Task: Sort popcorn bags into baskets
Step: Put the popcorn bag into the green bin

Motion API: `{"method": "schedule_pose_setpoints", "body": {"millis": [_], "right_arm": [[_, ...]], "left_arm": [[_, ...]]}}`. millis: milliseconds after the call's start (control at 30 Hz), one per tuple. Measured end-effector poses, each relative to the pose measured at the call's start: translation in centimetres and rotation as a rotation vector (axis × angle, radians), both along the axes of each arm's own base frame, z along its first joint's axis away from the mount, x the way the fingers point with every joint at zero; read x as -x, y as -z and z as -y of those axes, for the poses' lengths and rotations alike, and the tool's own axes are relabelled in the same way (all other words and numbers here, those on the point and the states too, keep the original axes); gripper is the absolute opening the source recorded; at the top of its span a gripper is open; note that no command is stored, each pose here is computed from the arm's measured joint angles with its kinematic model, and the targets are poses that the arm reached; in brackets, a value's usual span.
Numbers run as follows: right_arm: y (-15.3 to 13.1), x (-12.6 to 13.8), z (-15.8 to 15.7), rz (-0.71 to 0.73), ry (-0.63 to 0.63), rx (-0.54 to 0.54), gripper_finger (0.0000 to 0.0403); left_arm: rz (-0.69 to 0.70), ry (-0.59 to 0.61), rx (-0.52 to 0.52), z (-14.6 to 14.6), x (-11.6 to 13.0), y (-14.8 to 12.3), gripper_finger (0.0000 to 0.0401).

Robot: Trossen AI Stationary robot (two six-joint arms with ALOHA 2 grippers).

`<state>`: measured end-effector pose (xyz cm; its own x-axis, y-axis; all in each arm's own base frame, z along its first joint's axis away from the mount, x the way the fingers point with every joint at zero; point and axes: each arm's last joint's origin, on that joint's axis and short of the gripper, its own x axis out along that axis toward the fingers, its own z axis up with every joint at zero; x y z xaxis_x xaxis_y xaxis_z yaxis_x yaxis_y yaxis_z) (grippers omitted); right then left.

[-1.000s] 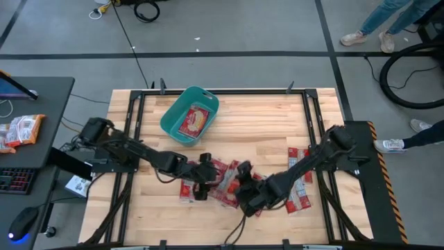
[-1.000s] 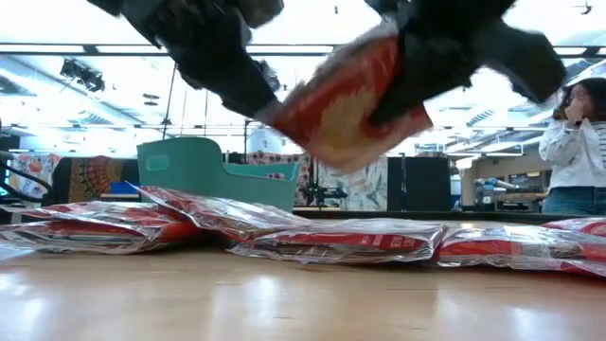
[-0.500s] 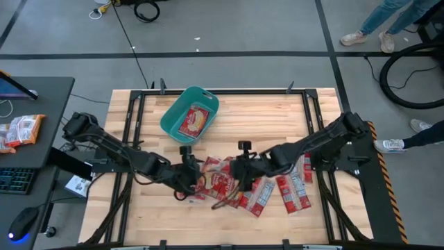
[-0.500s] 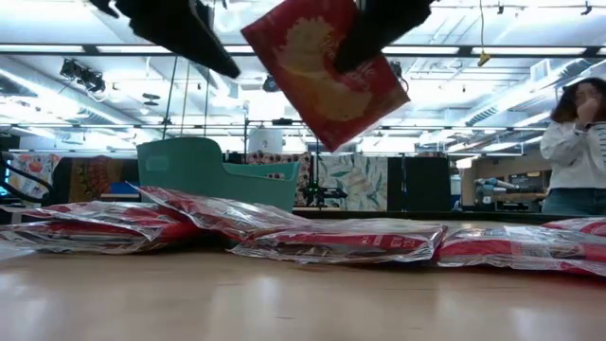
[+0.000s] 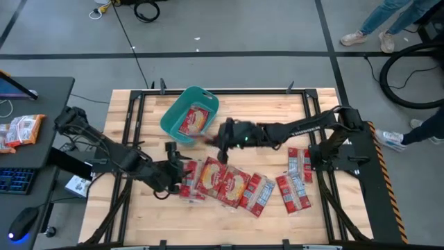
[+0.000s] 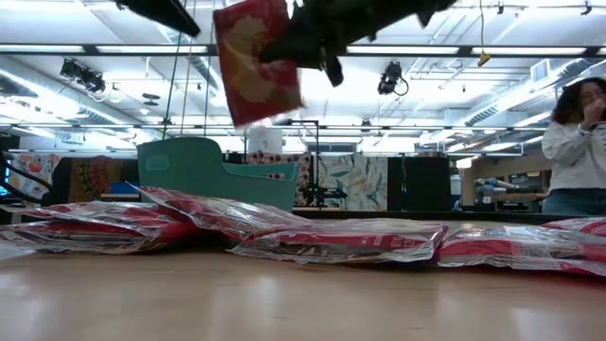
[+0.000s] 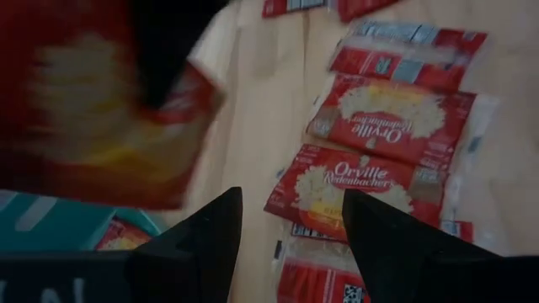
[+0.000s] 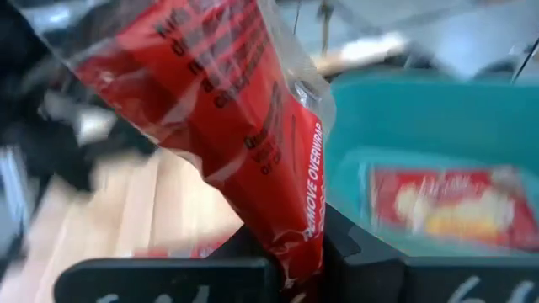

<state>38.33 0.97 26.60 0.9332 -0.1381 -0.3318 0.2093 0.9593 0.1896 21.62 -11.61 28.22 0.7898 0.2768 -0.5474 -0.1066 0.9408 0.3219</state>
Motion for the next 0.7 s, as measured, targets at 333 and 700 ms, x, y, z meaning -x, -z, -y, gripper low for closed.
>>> {"method": "schedule_pose_setpoints", "body": {"millis": [333, 700], "right_arm": [[1.5, -2.0, 4.0, 0.289, 0.116, -0.041, 0.0033], [5.5, -6.7, 7.1, 0.415, 0.200, -0.147, 0.0033]], "left_arm": [[0.123, 0.007, 0.022, -0.8, 2.2, -2.7, 0.0210], [0.135, 0.015, 0.038, -0.9, 2.5, -3.1, 0.0210]]}}
